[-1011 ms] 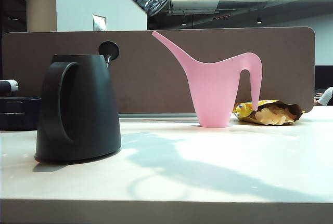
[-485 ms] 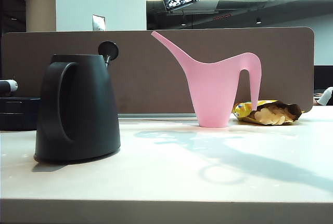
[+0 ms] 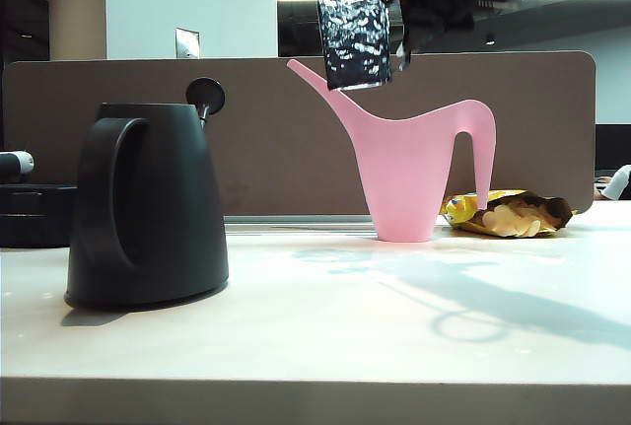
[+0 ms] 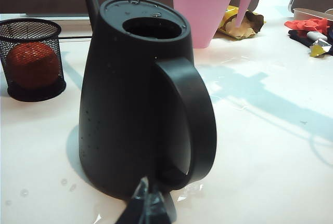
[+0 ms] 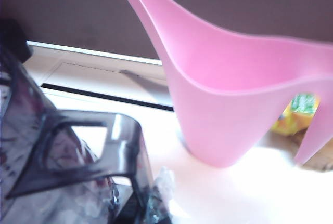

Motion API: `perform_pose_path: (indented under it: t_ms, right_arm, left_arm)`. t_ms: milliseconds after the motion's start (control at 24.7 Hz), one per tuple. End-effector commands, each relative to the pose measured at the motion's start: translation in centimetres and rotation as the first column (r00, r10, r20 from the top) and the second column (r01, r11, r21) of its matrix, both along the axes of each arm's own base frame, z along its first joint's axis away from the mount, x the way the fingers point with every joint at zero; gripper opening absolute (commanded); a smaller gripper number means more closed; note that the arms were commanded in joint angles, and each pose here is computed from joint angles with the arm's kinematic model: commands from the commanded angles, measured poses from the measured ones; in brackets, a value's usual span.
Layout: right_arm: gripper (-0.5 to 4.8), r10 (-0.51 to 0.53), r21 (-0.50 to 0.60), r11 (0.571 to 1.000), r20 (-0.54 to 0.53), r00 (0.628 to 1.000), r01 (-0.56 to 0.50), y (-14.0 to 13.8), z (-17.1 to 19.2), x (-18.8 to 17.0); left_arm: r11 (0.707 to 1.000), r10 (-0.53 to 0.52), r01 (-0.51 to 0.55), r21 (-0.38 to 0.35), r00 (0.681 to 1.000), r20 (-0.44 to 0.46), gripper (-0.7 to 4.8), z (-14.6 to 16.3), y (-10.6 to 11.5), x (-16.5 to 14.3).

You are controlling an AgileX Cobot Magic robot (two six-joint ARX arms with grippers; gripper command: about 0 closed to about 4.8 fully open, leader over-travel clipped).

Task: Pour the water from the cup into the kettle.

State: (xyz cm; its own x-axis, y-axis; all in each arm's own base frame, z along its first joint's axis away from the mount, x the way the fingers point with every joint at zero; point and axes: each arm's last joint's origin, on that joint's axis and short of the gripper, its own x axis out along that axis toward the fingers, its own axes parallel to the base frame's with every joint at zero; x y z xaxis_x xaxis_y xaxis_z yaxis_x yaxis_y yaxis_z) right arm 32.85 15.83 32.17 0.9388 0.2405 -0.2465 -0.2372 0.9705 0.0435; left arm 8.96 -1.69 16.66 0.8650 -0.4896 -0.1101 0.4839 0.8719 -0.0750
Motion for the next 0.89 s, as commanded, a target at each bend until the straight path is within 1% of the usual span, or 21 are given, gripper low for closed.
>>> perform_pose_path:
  t_ms: [40,81,162,283,364,485,687,728,889]
  right_arm:
    - [-0.07,-0.013,0.141,0.99,0.035,0.999,0.008,-0.9,-1.3,0.2]
    - [-0.07,-0.022,0.173,0.985,0.035,0.999,0.016,-1.6,-2.7,0.2]
    - [-0.07,-0.054,0.176,0.983,0.018,0.998,0.05,-2.7,-4.8,0.1]
    - [-0.07,-0.079,0.178,0.981,-0.004,0.997,0.078,-3.6,-6.4,0.2]
    - [-0.07,-0.08,0.186,0.979,-0.002,0.997,0.079,-3.9,-7.2,0.3]
    - [-0.07,-0.076,0.192,0.979,0.001,0.997,0.075,-4.0,-8.4,0.8]
    - [-0.07,-0.076,0.161,0.983,-0.058,0.995,0.084,-3.6,-10.8,1.7]
    - [-0.07,-0.076,0.154,0.984,-0.073,0.994,0.087,-3.4,-11.8,2.0]
    - [-0.07,-0.077,0.151,0.985,-0.079,0.994,0.088,-3.2,-13.6,2.8]
  left_arm:
    - [1.0,-0.002,0.002,-0.005,1.0,0.006,-0.05,0.2,0.0,0.0]
    - [1.0,0.0,0.0,-0.016,1.0,0.0,-0.05,0.2,0.0,0.0]
    - [1.0,0.0,0.0,-0.017,1.0,0.0,-0.05,0.2,0.0,0.0]
    - [1.0,0.0,0.0,-0.017,1.0,0.0,-0.05,0.2,0.0,0.0]
    - [1.0,0.0,0.0,-0.017,1.0,0.0,-0.05,0.2,0.0,0.0]
    - [1.0,0.0,0.0,-0.017,1.0,0.0,-0.05,0.2,0.0,0.0]
    - [1.0,0.0,0.0,-0.016,1.0,0.001,-0.05,0.2,0.0,0.0]
    - [1.0,0.0,0.0,-0.017,1.0,0.0,-0.05,0.2,0.0,0.0]
    - [1.0,0.0,0.0,-0.017,1.0,0.0,-0.05,0.2,0.0,0.0]
